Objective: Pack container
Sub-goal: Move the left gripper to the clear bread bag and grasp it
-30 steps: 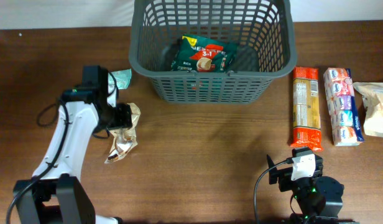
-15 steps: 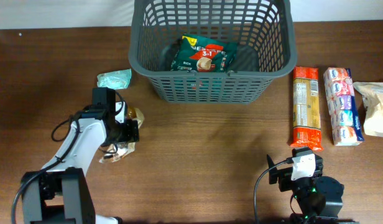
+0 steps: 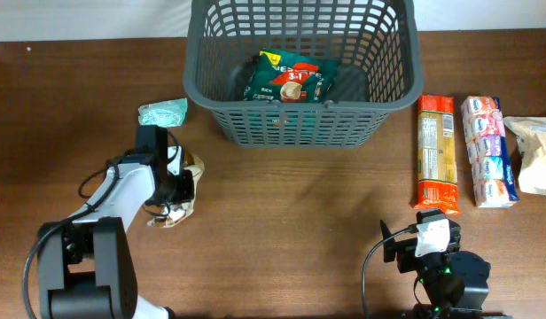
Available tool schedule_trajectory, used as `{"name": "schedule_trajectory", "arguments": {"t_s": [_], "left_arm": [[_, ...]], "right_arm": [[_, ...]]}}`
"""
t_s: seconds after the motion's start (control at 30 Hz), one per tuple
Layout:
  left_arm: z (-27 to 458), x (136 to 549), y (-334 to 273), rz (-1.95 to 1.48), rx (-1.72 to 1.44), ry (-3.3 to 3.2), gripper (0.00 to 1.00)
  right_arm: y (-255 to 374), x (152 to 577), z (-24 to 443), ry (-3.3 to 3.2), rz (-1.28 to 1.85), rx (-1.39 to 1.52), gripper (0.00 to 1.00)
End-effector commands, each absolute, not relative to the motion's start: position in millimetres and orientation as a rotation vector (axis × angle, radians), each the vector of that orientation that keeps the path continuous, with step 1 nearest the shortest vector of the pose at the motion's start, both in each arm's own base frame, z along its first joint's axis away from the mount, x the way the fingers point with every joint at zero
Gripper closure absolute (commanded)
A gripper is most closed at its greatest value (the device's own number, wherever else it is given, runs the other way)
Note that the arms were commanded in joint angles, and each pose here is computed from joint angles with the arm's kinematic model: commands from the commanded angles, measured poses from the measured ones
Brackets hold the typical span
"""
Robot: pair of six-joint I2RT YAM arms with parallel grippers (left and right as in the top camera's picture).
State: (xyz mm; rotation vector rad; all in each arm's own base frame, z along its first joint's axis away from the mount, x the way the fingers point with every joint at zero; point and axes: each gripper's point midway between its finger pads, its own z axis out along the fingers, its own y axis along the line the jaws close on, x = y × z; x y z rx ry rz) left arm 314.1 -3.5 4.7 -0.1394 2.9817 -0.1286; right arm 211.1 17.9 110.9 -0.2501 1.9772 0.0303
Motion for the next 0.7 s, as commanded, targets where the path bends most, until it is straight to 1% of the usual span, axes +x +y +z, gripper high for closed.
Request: {"name": "schedule_trajectory", "arguments": {"t_s": [0.0,0.17,0.27,0.37,0.67], "left_arm": [[-10,304,-5,-0.140,-0.135,3.032,0.98],[2,310,-3,-0.138,-0.144,3.021,0.98],[23,322,4,-0.135,-0.168,2.989,0.98],[71,344,14,-0.126,-0.196,2.895,0.98],[158,371,28,-0.100,-0.207,2.692,0.98]], "right_arm": [[20,211,110,1.977,0.048,-0.249,0.01],[20,211,110,1.977,0.048,-0.249,0.01],[20,211,110,1.977,0.048,-0.249,0.01],[20,211,110,1.977,0.048,-0.249,0.01],[20,211,110,1.977,0.048,-0.249,0.01]]}}
